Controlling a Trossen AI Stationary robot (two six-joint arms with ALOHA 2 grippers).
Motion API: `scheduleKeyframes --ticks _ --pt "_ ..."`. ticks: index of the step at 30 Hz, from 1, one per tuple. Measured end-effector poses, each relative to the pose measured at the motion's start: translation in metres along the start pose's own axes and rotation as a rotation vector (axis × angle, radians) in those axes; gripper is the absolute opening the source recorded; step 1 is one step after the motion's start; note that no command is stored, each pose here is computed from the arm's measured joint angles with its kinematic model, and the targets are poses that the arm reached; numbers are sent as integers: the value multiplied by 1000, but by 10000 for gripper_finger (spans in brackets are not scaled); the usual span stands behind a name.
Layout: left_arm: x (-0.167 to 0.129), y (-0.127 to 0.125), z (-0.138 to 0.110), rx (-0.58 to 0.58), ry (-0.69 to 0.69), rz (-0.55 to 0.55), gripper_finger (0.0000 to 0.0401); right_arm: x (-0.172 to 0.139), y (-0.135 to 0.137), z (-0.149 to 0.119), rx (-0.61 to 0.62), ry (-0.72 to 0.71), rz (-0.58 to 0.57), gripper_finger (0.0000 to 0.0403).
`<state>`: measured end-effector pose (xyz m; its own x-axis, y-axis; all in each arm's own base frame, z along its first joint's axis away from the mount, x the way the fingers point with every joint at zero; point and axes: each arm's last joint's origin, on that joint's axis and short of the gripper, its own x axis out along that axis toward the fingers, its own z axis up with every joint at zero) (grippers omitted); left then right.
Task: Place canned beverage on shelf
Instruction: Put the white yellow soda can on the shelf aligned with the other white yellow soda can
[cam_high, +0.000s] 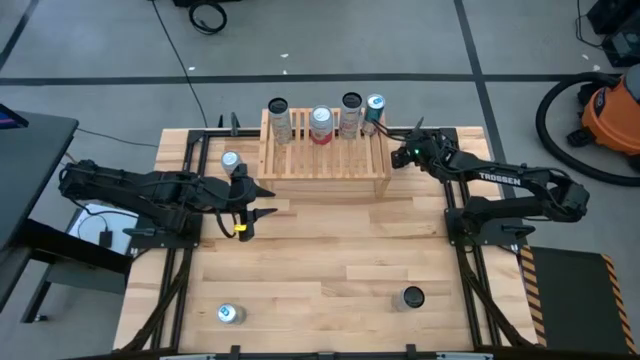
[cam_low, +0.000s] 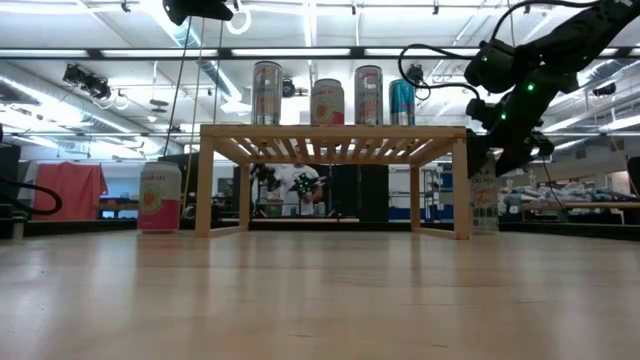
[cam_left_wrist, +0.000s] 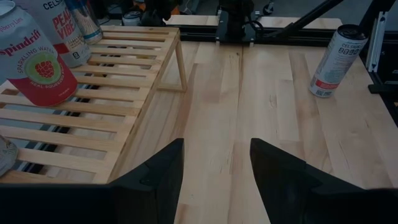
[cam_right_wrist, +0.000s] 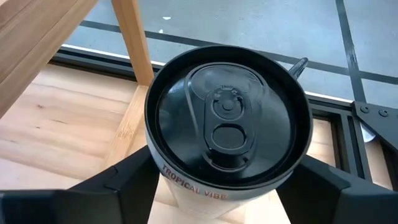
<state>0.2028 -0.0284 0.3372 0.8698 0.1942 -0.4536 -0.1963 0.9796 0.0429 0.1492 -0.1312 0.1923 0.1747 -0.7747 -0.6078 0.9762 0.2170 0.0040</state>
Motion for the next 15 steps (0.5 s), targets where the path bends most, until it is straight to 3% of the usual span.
scheduleKeyframes --ticks 15 --pt "0 0 0 0 0 0 192 -6 0 8 -71 -15 17 261"
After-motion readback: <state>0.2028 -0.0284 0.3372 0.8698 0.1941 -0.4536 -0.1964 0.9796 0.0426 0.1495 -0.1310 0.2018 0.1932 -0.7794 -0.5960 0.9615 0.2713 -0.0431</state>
